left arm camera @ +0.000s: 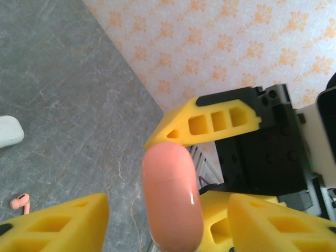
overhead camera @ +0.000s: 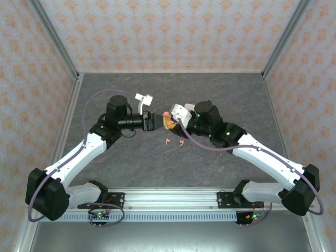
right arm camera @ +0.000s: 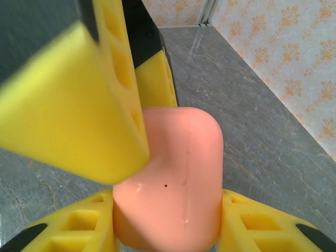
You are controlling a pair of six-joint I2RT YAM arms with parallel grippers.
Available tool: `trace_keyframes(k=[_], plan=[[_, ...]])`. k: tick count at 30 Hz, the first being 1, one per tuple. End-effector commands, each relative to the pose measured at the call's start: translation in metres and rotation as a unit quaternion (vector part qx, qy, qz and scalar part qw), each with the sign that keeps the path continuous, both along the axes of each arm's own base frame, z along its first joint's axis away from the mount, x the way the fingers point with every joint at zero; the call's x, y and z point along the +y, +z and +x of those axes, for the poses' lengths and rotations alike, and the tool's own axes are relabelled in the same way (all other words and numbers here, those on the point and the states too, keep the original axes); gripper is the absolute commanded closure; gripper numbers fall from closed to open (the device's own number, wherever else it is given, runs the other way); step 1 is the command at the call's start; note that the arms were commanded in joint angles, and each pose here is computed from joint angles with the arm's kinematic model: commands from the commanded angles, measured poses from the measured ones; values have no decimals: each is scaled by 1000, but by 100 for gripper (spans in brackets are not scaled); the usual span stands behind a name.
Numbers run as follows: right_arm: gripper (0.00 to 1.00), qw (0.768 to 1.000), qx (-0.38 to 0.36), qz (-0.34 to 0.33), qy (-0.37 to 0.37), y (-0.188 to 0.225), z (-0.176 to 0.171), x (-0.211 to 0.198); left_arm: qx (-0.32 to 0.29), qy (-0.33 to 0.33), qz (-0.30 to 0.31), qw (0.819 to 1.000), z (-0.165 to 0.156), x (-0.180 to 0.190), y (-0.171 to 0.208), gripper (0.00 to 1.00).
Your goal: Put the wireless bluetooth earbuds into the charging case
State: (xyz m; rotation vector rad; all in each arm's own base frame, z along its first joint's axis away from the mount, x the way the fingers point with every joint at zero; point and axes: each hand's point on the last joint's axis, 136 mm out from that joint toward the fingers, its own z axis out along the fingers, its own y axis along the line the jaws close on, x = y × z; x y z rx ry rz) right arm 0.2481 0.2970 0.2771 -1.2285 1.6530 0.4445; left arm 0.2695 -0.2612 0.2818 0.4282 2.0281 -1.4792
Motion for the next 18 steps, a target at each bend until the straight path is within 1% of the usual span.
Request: trace_keyframes(k=[1,2,4,9,12,14,17,18], plan=[[60,1000,-24,15,7,15,0,1,-13,-27,-6,1000,-8,-6,12,47],[60,1000,-25,14,6,15,0,1,-26,-32,-3,999,-9,-7,13,51],[60,1000,-25,14,6,15,0,1,-27,-35,1,999,-10,-7,11,59],[60,1000,-23,14,13,14,-2,3,-27,-39,2,999,-12,-8,11,70],[60,1000,-19,9,12,12,-2,3,-28,-40,1,999,-13,-9,11,75],[57,1000,-15,6,10,11,-1,2,-31,-37,3,999,-12,-8,11,77],[52,1000,-2,0,5,9,-3,-2,-38,-28,8,999,-10,-7,11,78],[48,1000,2,0,0,10,-3,-3,-42,-21,10,999,-9,-5,11,78]])
